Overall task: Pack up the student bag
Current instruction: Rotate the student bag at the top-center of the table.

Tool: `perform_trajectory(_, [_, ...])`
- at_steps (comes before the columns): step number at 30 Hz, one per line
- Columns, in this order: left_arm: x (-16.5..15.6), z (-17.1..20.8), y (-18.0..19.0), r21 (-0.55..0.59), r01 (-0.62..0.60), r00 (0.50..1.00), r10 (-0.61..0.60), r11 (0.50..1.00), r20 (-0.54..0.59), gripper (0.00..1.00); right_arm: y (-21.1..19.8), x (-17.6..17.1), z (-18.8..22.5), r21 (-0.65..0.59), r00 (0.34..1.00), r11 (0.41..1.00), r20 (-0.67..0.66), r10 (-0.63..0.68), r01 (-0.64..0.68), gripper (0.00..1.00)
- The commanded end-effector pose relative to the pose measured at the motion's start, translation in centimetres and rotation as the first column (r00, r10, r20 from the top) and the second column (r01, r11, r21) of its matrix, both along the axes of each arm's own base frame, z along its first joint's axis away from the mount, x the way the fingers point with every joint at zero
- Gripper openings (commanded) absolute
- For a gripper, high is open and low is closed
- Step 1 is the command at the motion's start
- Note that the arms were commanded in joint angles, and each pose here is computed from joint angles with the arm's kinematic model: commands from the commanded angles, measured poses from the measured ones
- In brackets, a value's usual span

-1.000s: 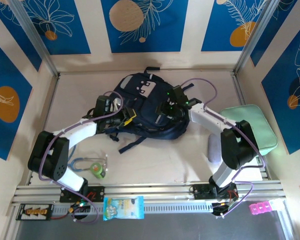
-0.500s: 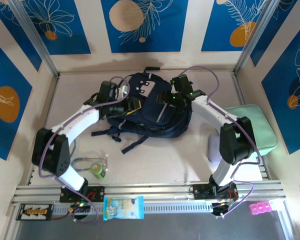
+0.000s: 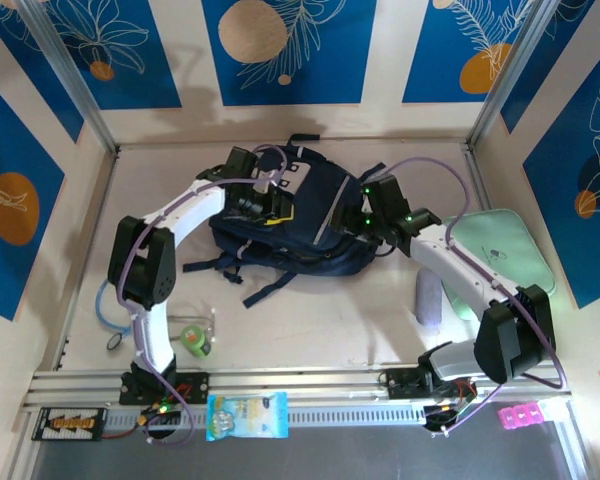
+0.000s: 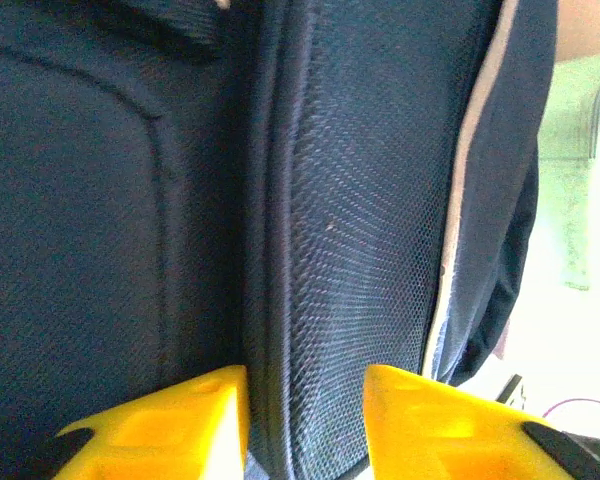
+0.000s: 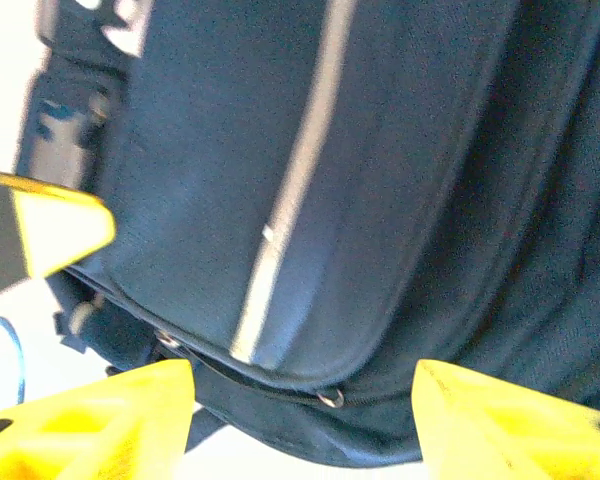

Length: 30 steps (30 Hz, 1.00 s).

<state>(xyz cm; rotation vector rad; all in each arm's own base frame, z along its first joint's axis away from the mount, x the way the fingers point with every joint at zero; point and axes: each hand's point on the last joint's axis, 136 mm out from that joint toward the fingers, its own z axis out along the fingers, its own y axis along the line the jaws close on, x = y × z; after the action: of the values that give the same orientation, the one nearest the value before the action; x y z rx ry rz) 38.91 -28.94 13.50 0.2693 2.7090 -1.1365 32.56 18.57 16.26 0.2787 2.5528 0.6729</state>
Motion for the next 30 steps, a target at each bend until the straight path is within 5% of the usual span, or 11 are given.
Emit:
perform_trajectory(1, [-1.4, -0.6, -1.6, -0.031, 0.081, 0.995, -0.082, 0.996, -0.054, 0.24, -2.1, -2.9, -3.4, -0.055, 0.976, 0.989, -0.160, -0.146, 0.139, 0.60])
perform_trajectory(5, [-1.3, -0.4, -2.1, -0.067, 0.072, 0.995, -0.076, 0.995, -0.057, 0.00, -1.4, -4.3, -6.1, 0.020, 0.965, 0.988, -0.222, -0.143, 0.151, 0.60])
perform_trajectory(10, [-1.4, 2.8, -2.5, -0.172, 0.019, 0.999, -0.024, 0.985, -0.029, 0.00, 0.1, -1.9, -5.7, 0.139, 0.996, 0.990, -0.085, -0.008, 0.020, 0.56])
perform_trajectory(21, [-1.8, 6.9, -1.5, -0.263, -0.137, 0.990, 0.138, 0.955, -0.013, 0.00, -0.6, 7.6, -3.9, 0.104, 0.988, 0.990, 0.133, 0.077, -0.091, 0.51])
perform_trajectory(30, [0.8, 8.5, -1.4, -0.326, -0.301, 0.953, 0.298, 0.896, -0.061, 0.00, -2.3, 1.2, -1.7, -0.173, 0.996, 0.985, 0.082, 0.043, -0.029, 0.56])
